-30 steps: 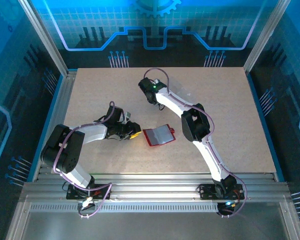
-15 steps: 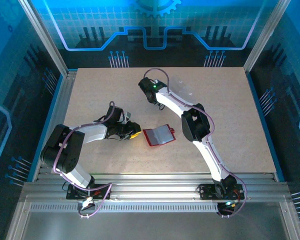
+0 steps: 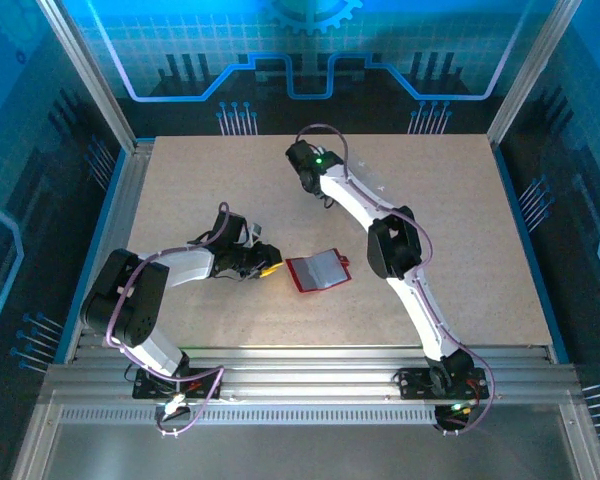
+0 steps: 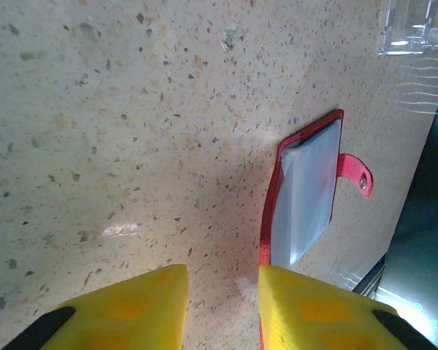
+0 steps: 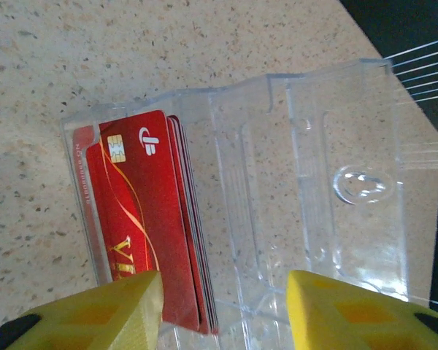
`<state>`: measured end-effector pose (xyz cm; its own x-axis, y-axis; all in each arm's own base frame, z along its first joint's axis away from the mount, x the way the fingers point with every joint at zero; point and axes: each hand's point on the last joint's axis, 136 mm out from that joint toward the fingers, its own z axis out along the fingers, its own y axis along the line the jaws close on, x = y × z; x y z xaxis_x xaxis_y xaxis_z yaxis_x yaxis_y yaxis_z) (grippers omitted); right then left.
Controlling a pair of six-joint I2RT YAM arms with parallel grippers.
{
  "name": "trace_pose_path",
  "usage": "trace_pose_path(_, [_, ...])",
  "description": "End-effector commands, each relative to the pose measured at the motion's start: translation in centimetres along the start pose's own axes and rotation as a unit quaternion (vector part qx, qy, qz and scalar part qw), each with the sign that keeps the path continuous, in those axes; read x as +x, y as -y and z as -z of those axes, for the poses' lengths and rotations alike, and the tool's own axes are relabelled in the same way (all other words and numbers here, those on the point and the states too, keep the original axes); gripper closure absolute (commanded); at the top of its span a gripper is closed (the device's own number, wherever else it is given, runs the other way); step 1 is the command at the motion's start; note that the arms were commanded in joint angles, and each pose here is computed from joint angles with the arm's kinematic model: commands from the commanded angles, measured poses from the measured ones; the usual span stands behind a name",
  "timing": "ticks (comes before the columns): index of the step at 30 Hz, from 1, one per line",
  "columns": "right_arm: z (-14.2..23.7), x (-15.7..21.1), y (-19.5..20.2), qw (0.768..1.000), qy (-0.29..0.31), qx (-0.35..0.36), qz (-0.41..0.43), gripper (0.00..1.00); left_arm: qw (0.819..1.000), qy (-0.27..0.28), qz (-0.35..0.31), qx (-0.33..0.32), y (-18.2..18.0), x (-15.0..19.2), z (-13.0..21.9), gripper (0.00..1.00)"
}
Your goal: Put the credit cards into the card holder
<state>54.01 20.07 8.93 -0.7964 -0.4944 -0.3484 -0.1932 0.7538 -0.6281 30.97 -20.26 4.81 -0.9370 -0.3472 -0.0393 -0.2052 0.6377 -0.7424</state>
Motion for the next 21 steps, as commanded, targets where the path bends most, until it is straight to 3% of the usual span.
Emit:
trace_pose_path(1, [-1.6,1.2,-0.9,0.999,-0.027,-0.036,0.004,0.51,1.000,-0.005,-0.007,0.012,0.6,0.5,0.2,0.68])
trace_pose_path(12, [-2.8,3.9,-1.9,0.990,-0.071,-0.115,-0.026,0.51,1.000,-0.006,-0.006,0.011,0.5,0.5,0.1,0.68])
trace_pose_path(21, [-0.9,7.2,-1.9,0.981,-0.110,-0.154,-0.050,0.55,1.000,-0.003,-0.010,0.015,0.8,0.5,0.4,0.68])
